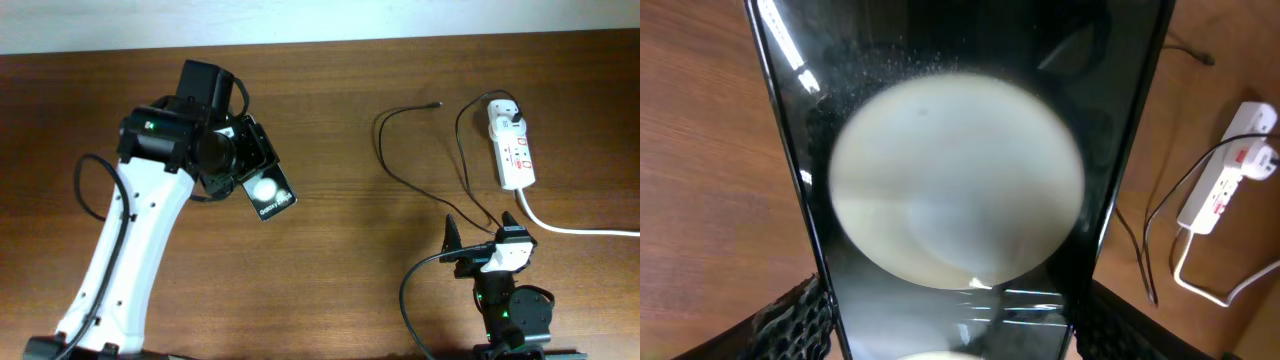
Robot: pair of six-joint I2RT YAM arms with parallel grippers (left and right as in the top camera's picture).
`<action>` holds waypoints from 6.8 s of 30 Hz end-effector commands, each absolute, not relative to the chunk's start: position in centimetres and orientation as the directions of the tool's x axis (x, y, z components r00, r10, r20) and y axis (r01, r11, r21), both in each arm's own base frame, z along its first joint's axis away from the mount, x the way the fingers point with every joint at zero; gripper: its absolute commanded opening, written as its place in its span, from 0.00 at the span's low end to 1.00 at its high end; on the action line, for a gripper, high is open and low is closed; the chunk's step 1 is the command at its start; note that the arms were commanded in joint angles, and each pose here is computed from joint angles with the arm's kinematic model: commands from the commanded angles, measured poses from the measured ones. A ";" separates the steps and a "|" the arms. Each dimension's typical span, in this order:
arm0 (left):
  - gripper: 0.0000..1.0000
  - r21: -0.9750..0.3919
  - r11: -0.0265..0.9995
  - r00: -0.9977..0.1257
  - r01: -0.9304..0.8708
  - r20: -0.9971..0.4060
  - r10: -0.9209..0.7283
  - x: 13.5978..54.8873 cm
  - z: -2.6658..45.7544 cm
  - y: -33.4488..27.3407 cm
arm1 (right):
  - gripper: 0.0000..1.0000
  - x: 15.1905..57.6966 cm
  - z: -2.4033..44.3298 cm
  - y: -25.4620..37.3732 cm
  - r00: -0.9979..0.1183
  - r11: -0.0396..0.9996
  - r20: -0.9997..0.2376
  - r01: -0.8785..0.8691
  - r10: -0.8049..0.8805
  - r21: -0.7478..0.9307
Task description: Plug charger to phone and switch on socket
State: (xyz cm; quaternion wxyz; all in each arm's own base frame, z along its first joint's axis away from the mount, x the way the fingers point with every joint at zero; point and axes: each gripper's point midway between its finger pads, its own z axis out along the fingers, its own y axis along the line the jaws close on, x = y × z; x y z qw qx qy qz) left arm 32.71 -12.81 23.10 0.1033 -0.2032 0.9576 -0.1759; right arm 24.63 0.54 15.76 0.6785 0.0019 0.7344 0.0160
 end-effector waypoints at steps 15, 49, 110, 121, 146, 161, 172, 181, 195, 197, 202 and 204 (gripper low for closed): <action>0.70 -0.691 0.659 -0.954 -0.296 0.242 -0.175 32.6 21.9 -21.8 | 0.99 17.6 15.9 14.2 -0.783 0.235 -0.330 -0.239 0.527 0.942; 0.70 -0.763 0.502 -0.913 -0.407 0.353 -0.204 33.8 24.4 -22.3 | 0.99 25.1 27.2 16.9 -0.684 0.491 -0.584 -0.362 0.438 0.792; 0.99 -0.465 0.876 -0.589 -0.125 -0.676 -0.443 23.9 28.7 -1.6 | 0.04 25.4 26.3 19.9 -0.574 0.638 -0.520 0.006 0.633 0.770; 0.94 -0.861 0.360 -0.886 -0.359 0.193 -0.422 29.4 20.4 -10.2 | 0.04 25.0 21.8 22.1 -0.563 0.164 0.032 0.295 0.826 0.941; 0.34 -0.787 0.355 -0.857 -0.505 0.408 -0.314 30.7 17.4 -19.3 | 0.04 26.3 19.7 28.6 -0.571 -0.102 0.416 0.501 0.707 0.860; 0.00 -0.756 0.372 -0.832 -0.538 0.405 -0.380 31.5 16.8 -20.7 | 0.18 26.3 19.4 28.5 -0.566 -0.093 0.414 0.509 0.713 0.856; 0.02 -0.734 0.593 -0.871 -0.331 -0.004 -0.491 36.0 14.1 -14.4 | 0.64 21.0 6.8 20.5 -0.383 0.234 0.178 0.806 0.906 0.544; 0.00 -0.797 0.581 -0.968 -0.165 0.019 -0.249 32.0 14.8 -16.1 | 0.99 17.1 3.6 13.2 -0.332 0.341 -0.084 0.887 0.940 0.311; 0.00 -0.773 0.627 -0.975 -0.096 -0.055 -0.217 32.3 14.3 -15.6 | 0.85 32.8 19.8 6.4 -0.429 0.545 -0.336 0.637 0.838 0.545; 0.00 -0.773 0.627 -0.975 -0.097 -0.054 -0.217 32.3 14.3 -15.6 | 0.85 34.5 20.5 5.7 -0.432 0.547 -0.336 0.663 0.837 0.511; 0.00 -0.773 0.627 -0.975 -0.096 -0.055 -0.217 32.3 14.3 -15.6 | 0.78 43.4 17.2 6.7 -0.529 0.609 -0.306 0.726 0.791 0.320; 0.00 -0.773 0.627 -0.975 -0.097 -0.054 -0.217 32.2 14.3 -15.6 | 0.77 47.2 15.2 6.3 -0.520 0.593 -0.293 0.751 0.803 0.290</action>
